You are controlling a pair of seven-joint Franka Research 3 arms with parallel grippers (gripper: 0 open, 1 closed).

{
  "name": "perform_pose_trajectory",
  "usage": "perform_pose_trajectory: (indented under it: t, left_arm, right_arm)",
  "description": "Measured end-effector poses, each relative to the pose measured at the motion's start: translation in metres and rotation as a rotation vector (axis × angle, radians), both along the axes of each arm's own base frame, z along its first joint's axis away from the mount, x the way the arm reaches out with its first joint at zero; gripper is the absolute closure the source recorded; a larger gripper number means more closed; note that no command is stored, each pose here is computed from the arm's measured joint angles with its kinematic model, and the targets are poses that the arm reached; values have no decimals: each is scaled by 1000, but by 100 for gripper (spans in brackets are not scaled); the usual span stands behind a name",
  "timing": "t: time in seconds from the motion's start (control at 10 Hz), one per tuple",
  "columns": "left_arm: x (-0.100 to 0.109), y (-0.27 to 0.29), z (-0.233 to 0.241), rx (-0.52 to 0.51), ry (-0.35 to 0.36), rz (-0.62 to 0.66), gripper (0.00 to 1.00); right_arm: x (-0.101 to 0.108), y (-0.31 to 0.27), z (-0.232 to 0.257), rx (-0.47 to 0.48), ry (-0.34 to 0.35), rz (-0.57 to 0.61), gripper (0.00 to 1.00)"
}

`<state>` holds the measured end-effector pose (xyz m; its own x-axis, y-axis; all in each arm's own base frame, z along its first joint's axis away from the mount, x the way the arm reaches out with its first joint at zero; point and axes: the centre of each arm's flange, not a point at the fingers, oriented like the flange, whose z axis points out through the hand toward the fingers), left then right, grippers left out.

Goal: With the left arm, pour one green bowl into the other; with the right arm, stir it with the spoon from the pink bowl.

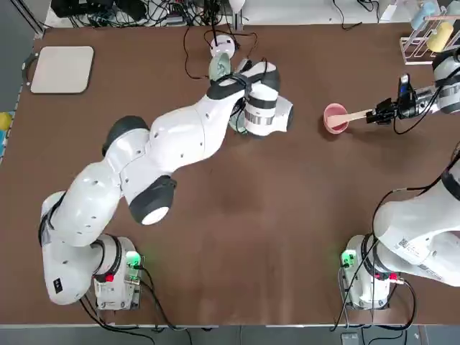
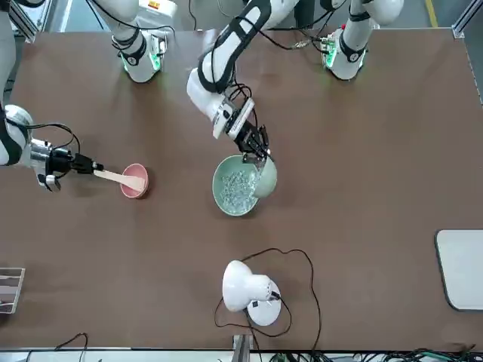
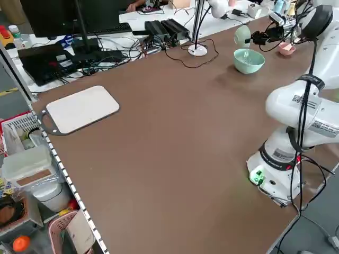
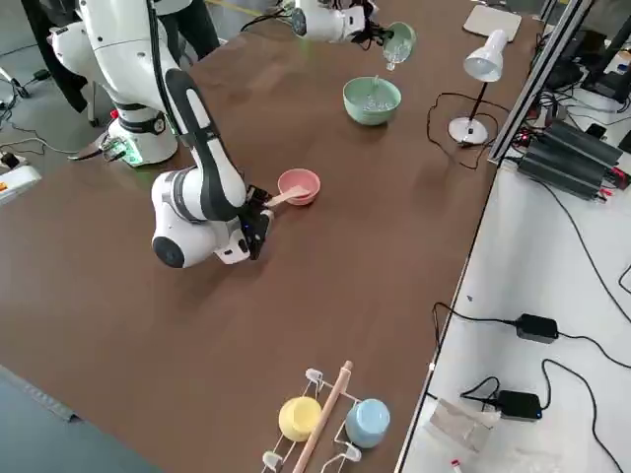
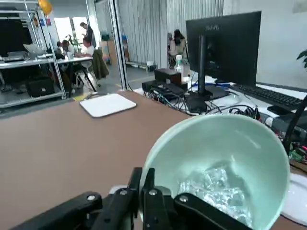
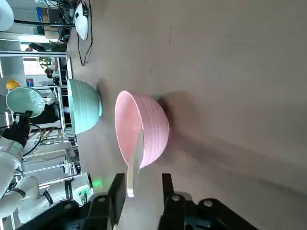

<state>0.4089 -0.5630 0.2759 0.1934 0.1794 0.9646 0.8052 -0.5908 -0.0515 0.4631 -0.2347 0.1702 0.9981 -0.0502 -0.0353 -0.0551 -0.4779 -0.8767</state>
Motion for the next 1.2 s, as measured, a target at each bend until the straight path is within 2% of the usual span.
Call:
perform_pose_trajectory:
  t: [0.5, 0.7, 0.9, 1.2]
  left_arm:
    - [-11, -8, 8, 74, -84, -34, 95]
    - [-10, 2, 6, 170, -155, 3, 95]
    - [-3, 7, 2, 207, -173, 13, 95]
    - [-11, -1, 8, 201, -181, 1, 95]
  right_arm:
    - [5, 3, 4, -1, -14, 11, 64]
    - [7, 4, 4, 0, -16, 12, 66]
    - [7, 4, 4, 0, -17, 12, 67]
    - [7, 5, 4, 1, -18, 10, 74]
